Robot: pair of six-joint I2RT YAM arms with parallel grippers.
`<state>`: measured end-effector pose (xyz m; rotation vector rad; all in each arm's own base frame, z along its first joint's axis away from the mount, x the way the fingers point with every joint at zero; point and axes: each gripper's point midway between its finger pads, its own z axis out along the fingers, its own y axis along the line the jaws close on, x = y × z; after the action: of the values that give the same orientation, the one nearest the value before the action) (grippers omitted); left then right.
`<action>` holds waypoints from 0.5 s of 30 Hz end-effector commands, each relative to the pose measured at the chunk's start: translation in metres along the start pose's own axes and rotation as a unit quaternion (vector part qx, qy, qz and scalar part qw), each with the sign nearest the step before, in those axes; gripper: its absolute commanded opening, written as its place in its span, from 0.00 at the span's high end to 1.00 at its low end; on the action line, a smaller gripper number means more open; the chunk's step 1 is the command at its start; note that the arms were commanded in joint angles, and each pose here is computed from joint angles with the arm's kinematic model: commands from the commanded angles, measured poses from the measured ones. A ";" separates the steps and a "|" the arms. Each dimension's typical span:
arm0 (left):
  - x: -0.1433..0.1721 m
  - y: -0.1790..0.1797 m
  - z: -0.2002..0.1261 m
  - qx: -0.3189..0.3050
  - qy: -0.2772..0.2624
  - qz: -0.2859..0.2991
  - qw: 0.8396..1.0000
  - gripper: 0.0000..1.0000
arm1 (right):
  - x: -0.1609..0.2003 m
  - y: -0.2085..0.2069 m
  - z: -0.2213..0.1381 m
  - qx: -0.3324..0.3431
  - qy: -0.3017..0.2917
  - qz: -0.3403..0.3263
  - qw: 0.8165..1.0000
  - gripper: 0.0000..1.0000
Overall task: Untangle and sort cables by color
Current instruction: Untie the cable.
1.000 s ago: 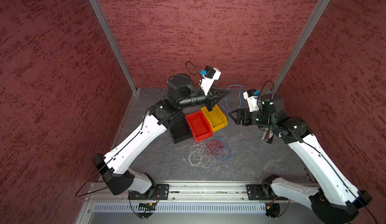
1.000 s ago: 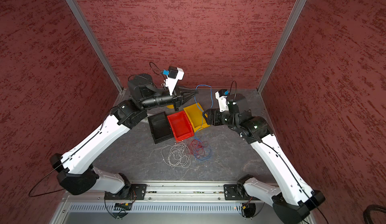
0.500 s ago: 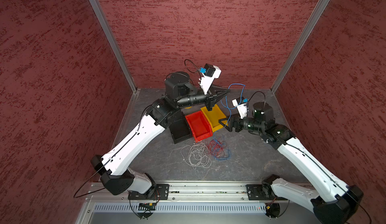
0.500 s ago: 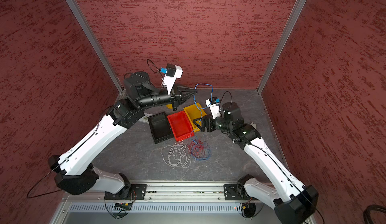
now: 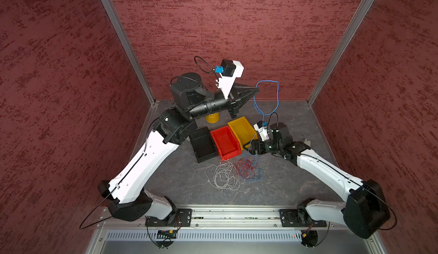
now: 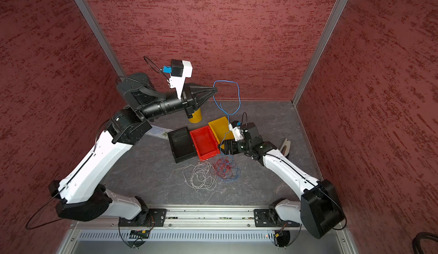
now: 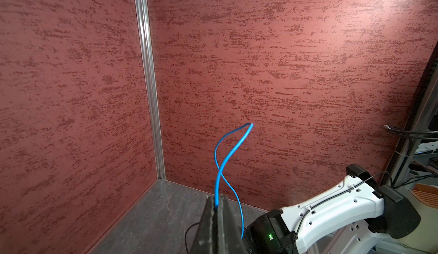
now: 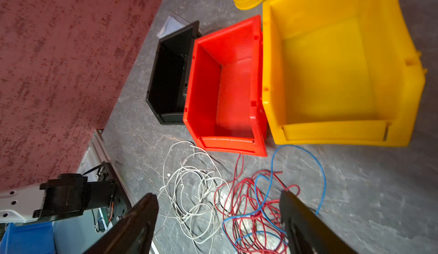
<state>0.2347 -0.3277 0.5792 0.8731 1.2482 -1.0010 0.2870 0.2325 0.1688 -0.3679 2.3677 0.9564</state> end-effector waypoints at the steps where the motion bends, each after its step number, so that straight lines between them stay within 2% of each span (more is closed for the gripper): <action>1: -0.008 0.013 -0.002 -0.025 -0.007 0.023 0.999 1.00 | 0.002 -0.024 -0.005 0.065 -0.011 0.000 0.998 0.14; 5: -0.011 0.013 -0.003 -0.020 -0.013 0.021 0.999 1.00 | 0.006 -0.050 -0.029 0.155 -0.020 0.016 0.988 0.12; 10: -0.013 0.012 -0.006 -0.021 -0.014 0.024 0.999 1.00 | 0.014 -0.066 -0.065 0.224 -0.027 0.033 0.974 0.10; 12: -0.013 0.012 -0.008 -0.022 -0.014 0.025 0.999 1.00 | 0.014 -0.063 -0.077 0.230 -0.033 0.030 0.972 0.10; 15: -0.012 0.014 -0.009 -0.024 -0.011 0.025 0.999 1.00 | 0.008 -0.038 -0.097 0.188 -0.072 0.001 0.980 0.10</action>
<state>0.2457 -0.3200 0.5822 0.8580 1.2432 -0.9566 0.2710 0.1486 0.1866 -0.1362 2.3881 0.5309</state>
